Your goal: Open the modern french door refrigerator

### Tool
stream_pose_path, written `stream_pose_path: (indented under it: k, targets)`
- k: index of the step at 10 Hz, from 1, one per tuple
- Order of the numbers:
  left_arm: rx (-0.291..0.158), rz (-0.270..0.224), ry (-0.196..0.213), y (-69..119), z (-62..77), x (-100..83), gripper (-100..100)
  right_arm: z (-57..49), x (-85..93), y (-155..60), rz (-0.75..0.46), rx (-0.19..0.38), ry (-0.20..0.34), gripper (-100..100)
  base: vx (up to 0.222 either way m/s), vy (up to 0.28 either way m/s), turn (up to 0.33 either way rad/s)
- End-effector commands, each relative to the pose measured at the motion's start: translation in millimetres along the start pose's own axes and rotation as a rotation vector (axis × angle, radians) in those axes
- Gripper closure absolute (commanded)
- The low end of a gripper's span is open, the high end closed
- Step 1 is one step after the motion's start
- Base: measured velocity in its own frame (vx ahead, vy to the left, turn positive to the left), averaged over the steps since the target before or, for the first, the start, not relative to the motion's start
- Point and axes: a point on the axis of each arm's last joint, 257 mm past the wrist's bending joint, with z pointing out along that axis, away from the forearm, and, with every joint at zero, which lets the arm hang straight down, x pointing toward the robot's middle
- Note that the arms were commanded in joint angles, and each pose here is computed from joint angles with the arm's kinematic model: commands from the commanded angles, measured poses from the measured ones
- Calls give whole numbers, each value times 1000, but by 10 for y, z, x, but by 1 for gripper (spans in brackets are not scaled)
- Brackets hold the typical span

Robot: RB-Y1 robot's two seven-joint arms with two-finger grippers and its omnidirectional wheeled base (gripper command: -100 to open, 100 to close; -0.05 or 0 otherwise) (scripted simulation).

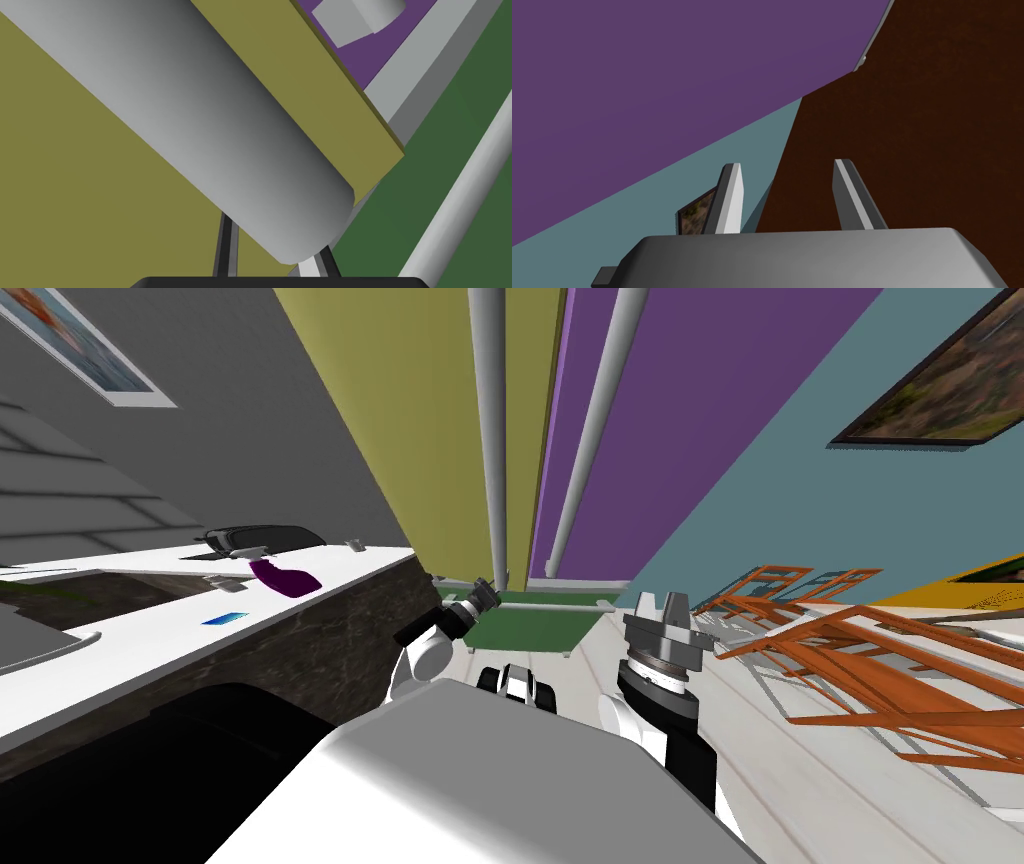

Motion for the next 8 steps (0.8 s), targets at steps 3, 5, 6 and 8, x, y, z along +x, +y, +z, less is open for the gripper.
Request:
stream_pose_path:
  k: [3, 5, 6, 8]
  targets:
    - [-64, -4, 51, 197, 25, 181, 100, 0, 0, 0, 0, 0, 0, 0, -152, 155, -79]
    - [-113, -12, 91, 355, 59, 305, 100, 0, 0, 0, 0, 0, 0, 0, -104, 194, -128]
    - [-133, -15, 113, 418, 72, 375, 100, -1, 0, 0, 0, 0, 0, 0, -74, 186, -98]
    - [-174, -21, 155, 547, 89, 513, 100, 0, 0, 0, 0, 0, 0, 0, -120, 219, -110]
